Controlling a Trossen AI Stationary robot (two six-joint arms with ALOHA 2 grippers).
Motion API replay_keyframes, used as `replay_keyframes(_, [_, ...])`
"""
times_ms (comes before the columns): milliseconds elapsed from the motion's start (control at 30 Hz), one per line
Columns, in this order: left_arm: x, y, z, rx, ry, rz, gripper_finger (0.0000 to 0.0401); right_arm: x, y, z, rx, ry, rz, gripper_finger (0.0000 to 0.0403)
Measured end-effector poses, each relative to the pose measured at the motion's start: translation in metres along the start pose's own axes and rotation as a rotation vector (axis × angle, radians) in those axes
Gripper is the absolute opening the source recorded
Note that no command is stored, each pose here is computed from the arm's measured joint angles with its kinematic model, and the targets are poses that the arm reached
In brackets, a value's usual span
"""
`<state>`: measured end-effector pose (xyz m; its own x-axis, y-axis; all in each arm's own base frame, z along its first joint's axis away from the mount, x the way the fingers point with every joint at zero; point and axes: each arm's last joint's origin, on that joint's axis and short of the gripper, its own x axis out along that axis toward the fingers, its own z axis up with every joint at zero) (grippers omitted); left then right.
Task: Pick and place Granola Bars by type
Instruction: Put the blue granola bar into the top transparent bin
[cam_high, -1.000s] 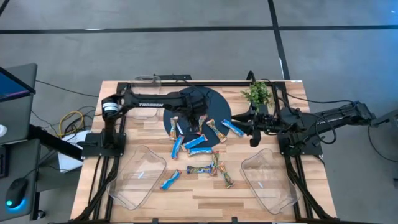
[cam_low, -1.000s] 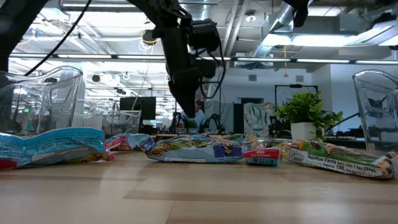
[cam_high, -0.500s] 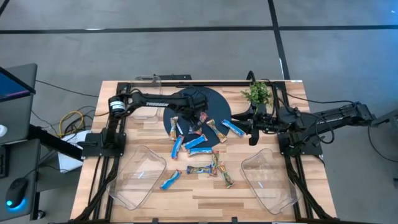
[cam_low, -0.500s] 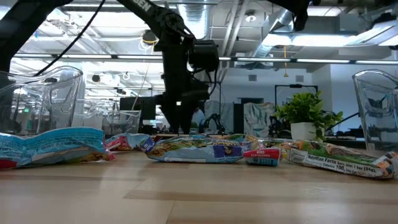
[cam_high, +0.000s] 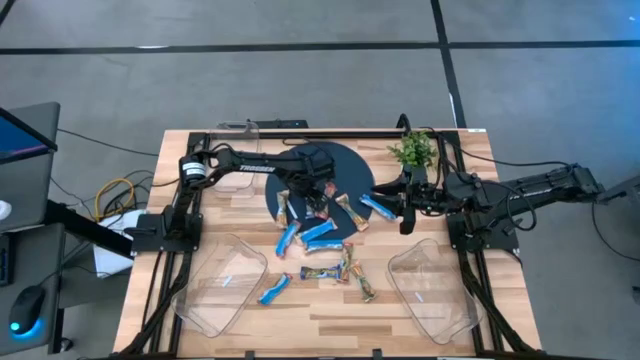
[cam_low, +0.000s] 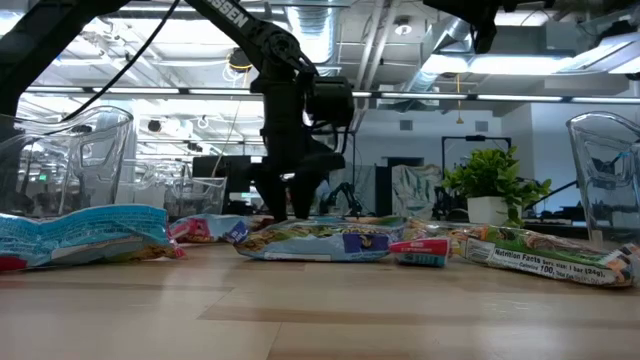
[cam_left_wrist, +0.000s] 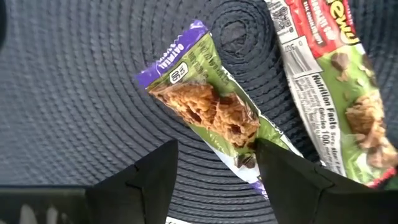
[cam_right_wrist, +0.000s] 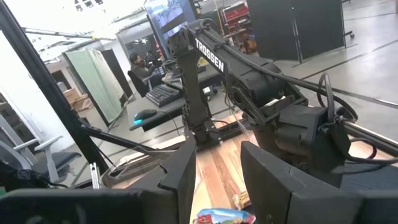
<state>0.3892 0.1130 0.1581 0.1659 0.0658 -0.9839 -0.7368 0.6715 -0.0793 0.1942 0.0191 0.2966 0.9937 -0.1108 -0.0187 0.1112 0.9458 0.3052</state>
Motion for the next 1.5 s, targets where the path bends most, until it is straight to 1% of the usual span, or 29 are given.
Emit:
replay_keyframes(133, [0.000, -0.002, 0.000, -0.014, 0.024, -0.062, 0.0213, 0.000, 0.001, 0.000, 0.000, 0.001, 0.003, 0.0121])
replay_keyframes(400, [-0.004, -0.003, 0.003, -0.014, 0.019, -0.076, 0.0213, 0.000, 0.001, 0.000, 0.000, 0.001, 0.004, 0.0121])
replay_keyframes(533, [-0.007, -0.007, 0.006, -0.011, 0.018, -0.152, 0.0213, 0.000, 0.001, 0.000, 0.001, 0.001, 0.004, 0.0121])
replay_keyframes(600, [-0.008, -0.009, 0.008, -0.008, 0.003, -0.172, 0.0213, 0.000, 0.001, 0.000, 0.001, 0.001, 0.004, 0.0120])
replay_keyframes(767, [-0.008, -0.008, 0.008, 0.000, -0.038, -0.104, 0.0213, 0.000, 0.001, 0.000, 0.001, 0.001, 0.004, 0.0121])
replay_keyframes(867, [-0.008, -0.007, 0.008, 0.011, -0.045, -0.086, 0.0213, 0.000, 0.001, 0.000, 0.001, 0.001, 0.004, 0.0121])
replay_keyframes(1000, [-0.008, -0.007, 0.008, 0.014, -0.046, -0.084, 0.0213, 0.000, 0.000, 0.000, 0.001, 0.000, 0.002, 0.0121])
replay_keyframes(1133, [-0.004, -0.007, 0.005, 0.008, -0.011, -0.118, 0.0213, 0.000, 0.000, 0.000, 0.000, 0.001, 0.002, 0.0121])
replay_keyframes(1400, [0.004, -0.007, -0.004, 0.010, 0.014, -0.100, 0.0213, 0.000, 0.000, 0.000, 0.000, 0.001, 0.001, 0.0121])
replay_keyframes(1500, [0.005, -0.007, -0.003, 0.037, 0.009, -0.103, 0.0213, 0.000, 0.000, 0.000, 0.000, 0.001, 0.001, 0.0121])
